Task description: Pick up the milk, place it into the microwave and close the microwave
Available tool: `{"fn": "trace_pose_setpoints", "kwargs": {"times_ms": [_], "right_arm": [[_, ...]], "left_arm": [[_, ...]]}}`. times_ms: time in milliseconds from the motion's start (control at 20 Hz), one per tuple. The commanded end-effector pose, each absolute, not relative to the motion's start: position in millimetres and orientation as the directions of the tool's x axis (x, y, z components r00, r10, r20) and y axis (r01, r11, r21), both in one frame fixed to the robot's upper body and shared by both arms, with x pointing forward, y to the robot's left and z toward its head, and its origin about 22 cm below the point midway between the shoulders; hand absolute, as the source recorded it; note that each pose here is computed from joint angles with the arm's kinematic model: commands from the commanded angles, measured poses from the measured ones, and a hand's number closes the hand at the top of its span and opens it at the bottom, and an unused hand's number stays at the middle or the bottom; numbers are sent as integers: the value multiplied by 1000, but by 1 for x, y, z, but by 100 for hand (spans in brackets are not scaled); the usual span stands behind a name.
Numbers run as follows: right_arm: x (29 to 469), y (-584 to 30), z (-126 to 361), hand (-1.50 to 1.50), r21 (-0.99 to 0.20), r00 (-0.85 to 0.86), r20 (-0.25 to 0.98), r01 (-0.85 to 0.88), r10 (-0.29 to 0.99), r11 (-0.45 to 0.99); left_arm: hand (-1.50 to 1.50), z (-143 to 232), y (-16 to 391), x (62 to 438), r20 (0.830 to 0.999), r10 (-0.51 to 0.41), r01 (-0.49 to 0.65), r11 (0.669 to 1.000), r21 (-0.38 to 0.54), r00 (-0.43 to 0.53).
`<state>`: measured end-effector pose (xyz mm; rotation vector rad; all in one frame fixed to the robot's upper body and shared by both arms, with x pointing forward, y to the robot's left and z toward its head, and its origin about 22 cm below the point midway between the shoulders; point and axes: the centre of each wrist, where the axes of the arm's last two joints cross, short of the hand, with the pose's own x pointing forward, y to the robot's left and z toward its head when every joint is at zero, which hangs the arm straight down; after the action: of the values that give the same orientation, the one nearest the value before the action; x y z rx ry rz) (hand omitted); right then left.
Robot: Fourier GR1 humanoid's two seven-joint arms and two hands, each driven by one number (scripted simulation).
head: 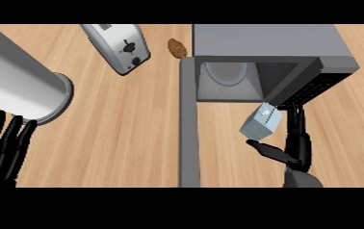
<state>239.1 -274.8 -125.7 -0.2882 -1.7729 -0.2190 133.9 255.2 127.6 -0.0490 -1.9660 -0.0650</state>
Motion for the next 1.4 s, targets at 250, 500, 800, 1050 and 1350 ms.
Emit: {"fn": "trace_pose_setpoints", "kwargs": {"times_ms": [250,500,800,1050,1350], "right_arm": [[234,-290,-149,150,-223,-208,943,183,260,957],[246,-255,-155,150,2,-287,957,118,33,993],[218,-256,-164,150,57,-341,938,-31,-64,998],[174,-257,-165,150,47,-335,939,-90,-74,995],[184,-235,-141,150,2,-338,941,-64,-23,998]], "left_arm": [[-150,120,259,139,921,9,85,996,26,-389],[-150,121,258,131,923,17,72,997,12,-384],[-150,123,258,141,926,11,48,999,8,-378],[-150,120,274,132,933,0,43,999,17,-360],[-150,115,260,145,934,38,54,998,-20,-355]]}}
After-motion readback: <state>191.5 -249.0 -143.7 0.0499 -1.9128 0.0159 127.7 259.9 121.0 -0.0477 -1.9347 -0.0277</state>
